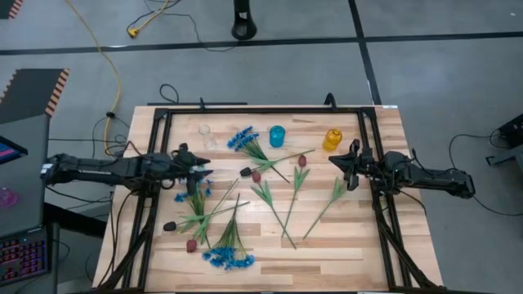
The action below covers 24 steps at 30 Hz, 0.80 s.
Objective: Sort flowers into vase by color
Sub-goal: Put the left red flower into the transparent vase
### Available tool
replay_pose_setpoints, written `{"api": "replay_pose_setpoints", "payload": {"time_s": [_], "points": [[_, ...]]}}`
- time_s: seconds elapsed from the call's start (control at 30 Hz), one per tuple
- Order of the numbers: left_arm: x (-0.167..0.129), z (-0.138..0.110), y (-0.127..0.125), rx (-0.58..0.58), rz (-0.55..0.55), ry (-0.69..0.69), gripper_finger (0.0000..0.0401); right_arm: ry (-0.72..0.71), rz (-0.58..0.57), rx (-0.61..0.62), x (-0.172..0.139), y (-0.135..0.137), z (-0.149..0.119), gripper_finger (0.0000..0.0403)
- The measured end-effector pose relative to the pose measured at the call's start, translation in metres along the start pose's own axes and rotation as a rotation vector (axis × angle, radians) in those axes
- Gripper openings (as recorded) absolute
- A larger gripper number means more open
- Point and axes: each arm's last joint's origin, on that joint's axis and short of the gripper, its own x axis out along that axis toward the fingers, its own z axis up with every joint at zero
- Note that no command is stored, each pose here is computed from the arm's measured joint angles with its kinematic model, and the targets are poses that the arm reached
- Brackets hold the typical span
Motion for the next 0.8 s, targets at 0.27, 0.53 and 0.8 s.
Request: {"api": "replay_pose_setpoints", "payload": {"time_s": [0.27,0.53,0.8], "points": [[0.023,0.005,-0.015,-0.081,-0.109,0.343,0.0176,-0.002,-0.001,0.066,0.000,0.000,0.000,0.0060],[0.043,-0.002,-0.036,-0.118,-0.214,0.550,0.0157,-0.006,0.000,0.068,0.000,0.000,0.001,0.0129],[0.053,-0.019,-0.049,-0.239,-0.196,0.690,0.0148,-0.005,0.001,0.067,0.000,0.000,0.001,0.0165]]}}
